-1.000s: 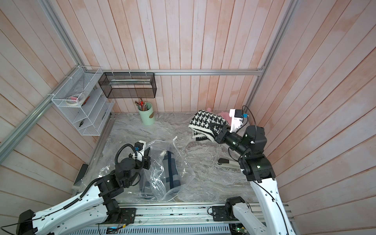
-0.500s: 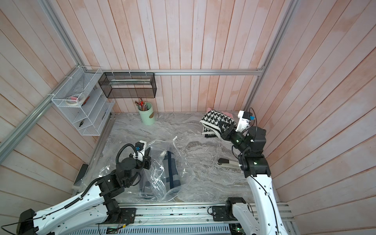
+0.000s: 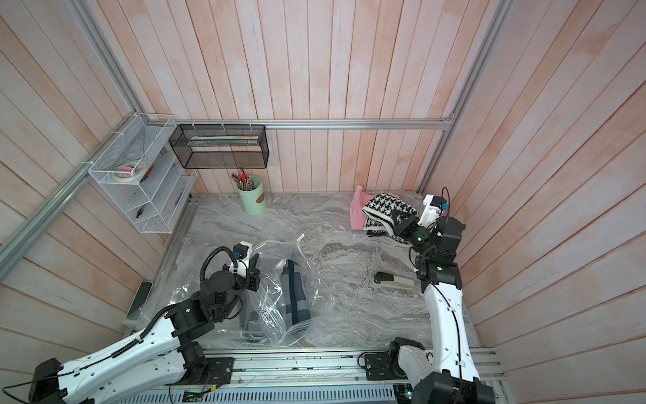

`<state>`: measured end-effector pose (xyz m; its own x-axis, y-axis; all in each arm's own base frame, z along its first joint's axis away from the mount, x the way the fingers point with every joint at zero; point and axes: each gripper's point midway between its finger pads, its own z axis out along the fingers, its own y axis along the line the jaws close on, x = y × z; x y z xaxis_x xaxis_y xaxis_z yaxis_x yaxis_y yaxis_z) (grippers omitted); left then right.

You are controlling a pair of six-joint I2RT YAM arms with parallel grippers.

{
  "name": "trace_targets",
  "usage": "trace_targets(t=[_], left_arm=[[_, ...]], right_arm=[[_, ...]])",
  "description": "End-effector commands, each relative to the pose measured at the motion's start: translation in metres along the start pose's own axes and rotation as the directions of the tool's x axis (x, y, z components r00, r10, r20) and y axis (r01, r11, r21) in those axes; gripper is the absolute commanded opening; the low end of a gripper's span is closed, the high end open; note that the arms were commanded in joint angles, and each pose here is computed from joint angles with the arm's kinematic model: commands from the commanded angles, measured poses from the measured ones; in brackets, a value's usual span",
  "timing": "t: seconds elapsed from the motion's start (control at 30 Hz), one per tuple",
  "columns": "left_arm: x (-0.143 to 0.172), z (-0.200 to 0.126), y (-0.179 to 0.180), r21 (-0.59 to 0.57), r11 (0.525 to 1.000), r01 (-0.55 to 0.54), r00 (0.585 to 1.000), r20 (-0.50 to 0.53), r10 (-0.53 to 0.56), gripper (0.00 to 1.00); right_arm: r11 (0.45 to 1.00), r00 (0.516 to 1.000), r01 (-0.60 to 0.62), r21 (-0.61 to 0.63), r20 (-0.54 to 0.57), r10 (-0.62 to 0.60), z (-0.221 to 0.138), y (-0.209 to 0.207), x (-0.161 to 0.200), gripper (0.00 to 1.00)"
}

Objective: Take the blanket out of the vacuum bag
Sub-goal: Place the blanket at the center of the board.

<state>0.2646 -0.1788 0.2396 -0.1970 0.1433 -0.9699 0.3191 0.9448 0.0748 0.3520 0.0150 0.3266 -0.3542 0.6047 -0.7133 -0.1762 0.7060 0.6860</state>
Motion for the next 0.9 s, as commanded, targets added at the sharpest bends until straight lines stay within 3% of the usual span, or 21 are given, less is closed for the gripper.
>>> trace_targets(t=[0.0,0.43,0.7,0.87], left_arm=[[0.002,0.003,0.001,-0.012,1.0,-0.006,1.0,0.0,0.006,0.0],[0.003,0.01,-0.004,-0.002,1.0,-0.011,1.0,-0.011,0.011,0.0],[0.003,0.01,-0.002,-0.007,1.0,-0.009,1.0,-0.008,0.009,0.0],[0.007,0.011,-0.001,-0.013,1.0,-0.019,1.0,-0.018,0.019,0.0]], right_arm=[[0.997,0.998,0.058,-0.043,0.03,-0.057,-0.004,-0.004,-0.012,0.0],[0.966,0.982,0.147,0.215,0.087,-0.169,-0.011,-0.064,-0.038,0.0],[0.984,0.982,0.104,0.144,0.14,-0.124,0.02,-0.076,-0.059,0.0],[0.993,0.989,0.081,0.091,0.117,-0.091,0.039,-0.088,-0.056,0.0]])
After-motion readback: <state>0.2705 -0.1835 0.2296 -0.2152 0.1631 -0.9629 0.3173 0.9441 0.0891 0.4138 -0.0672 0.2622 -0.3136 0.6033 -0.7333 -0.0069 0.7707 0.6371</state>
